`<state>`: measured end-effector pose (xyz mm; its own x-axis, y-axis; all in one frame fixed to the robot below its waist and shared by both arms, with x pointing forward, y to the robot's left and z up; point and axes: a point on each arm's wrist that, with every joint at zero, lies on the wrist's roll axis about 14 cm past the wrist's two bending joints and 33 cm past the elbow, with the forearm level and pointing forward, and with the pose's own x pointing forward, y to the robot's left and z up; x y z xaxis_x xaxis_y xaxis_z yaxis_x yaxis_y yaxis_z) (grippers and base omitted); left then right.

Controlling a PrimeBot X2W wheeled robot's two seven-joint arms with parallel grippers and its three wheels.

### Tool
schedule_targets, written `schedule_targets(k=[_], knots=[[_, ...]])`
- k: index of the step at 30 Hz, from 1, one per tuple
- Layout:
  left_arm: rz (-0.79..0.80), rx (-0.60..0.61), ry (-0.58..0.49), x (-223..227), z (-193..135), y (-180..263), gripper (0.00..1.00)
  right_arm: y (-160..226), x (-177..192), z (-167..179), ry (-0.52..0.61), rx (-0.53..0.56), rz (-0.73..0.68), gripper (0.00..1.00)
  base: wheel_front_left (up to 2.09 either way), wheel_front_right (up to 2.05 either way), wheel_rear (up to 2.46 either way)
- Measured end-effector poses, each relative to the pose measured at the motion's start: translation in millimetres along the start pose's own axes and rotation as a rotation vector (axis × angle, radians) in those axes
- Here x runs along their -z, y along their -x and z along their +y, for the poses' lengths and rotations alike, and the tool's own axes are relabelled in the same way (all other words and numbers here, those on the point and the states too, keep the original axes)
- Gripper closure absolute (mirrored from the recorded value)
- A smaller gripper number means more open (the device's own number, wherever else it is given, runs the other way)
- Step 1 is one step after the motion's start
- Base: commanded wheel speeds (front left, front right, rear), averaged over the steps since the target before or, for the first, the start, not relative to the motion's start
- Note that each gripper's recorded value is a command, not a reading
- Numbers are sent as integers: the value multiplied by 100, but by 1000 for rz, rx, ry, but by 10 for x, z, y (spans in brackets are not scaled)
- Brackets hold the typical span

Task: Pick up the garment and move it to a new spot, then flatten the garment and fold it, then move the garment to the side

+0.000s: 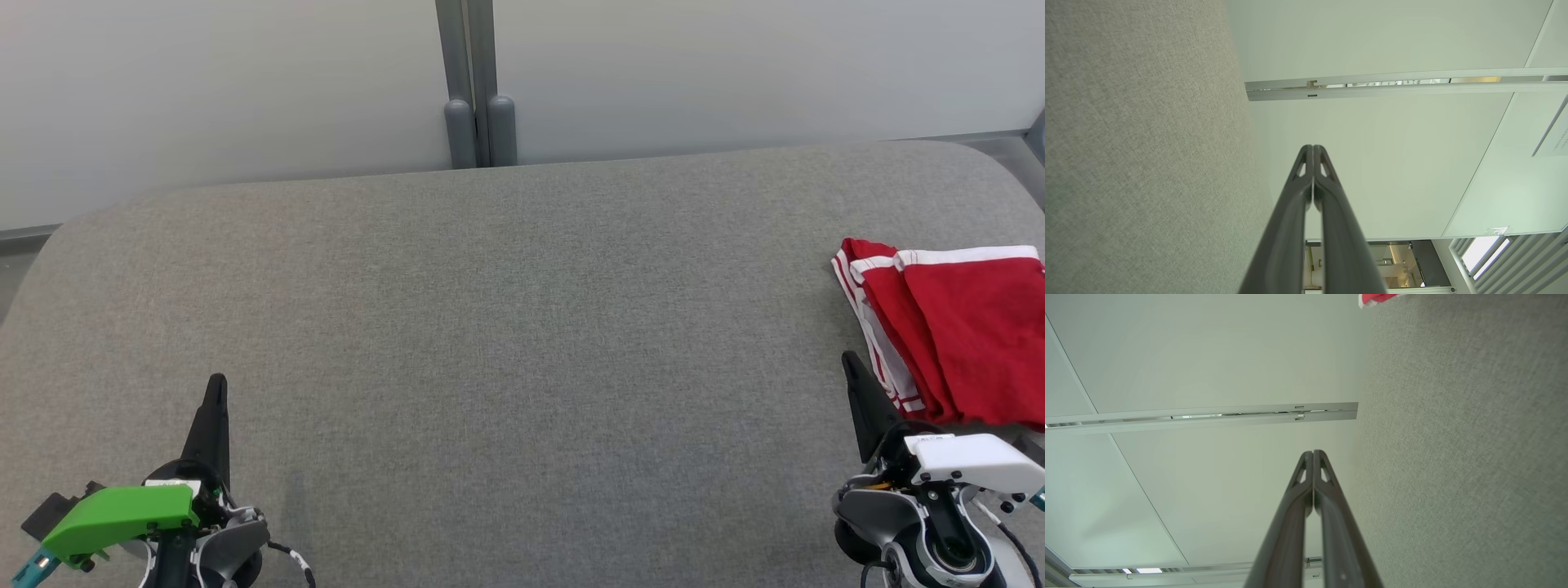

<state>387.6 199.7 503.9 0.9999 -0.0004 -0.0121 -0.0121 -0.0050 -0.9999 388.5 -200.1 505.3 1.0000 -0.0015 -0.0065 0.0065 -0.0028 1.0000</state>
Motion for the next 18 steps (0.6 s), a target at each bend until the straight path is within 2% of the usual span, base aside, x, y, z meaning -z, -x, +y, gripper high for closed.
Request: schedule_targets(k=[18], knots=[[0,0,0,0,0,0,100,0,0,0,0,0,0,100,0,0,0]])
